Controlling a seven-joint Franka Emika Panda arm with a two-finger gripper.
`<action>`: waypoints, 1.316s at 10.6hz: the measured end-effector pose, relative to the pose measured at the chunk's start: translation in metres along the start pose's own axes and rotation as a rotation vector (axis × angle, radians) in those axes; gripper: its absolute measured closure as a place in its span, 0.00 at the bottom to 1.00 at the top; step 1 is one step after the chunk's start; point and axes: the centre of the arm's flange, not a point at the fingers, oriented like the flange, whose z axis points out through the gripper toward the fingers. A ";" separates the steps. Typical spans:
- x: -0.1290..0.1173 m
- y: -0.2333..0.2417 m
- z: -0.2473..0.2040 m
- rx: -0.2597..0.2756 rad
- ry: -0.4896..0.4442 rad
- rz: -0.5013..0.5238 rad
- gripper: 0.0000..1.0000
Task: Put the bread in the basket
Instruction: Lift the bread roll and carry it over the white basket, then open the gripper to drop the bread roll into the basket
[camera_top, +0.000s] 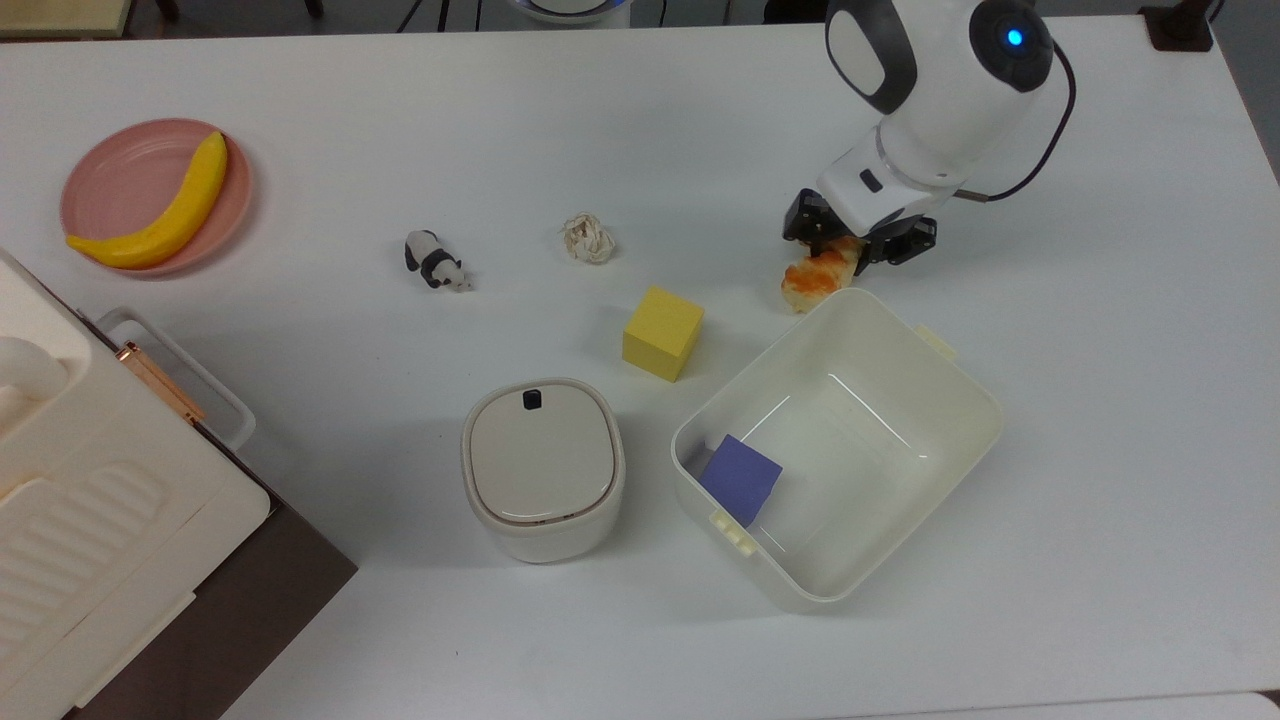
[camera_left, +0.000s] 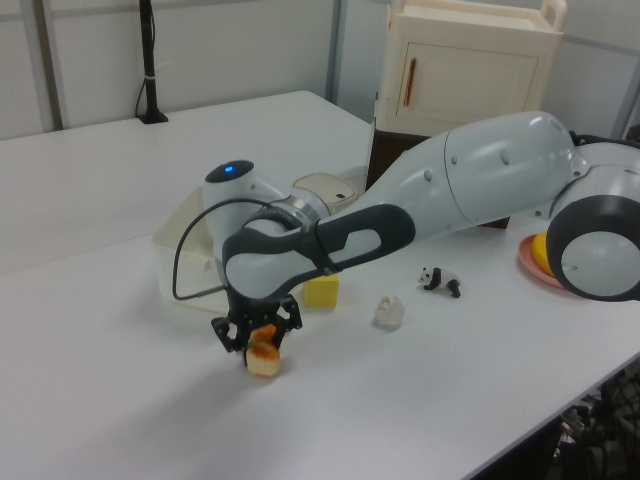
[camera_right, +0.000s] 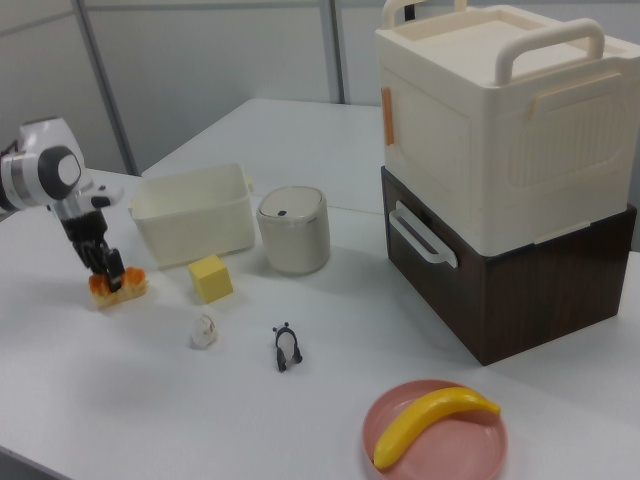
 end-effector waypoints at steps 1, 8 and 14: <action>0.006 0.003 -0.022 0.026 0.028 0.006 0.63; 0.066 0.079 -0.182 0.275 0.186 0.181 0.84; 0.125 0.101 -0.151 0.370 0.365 0.433 0.00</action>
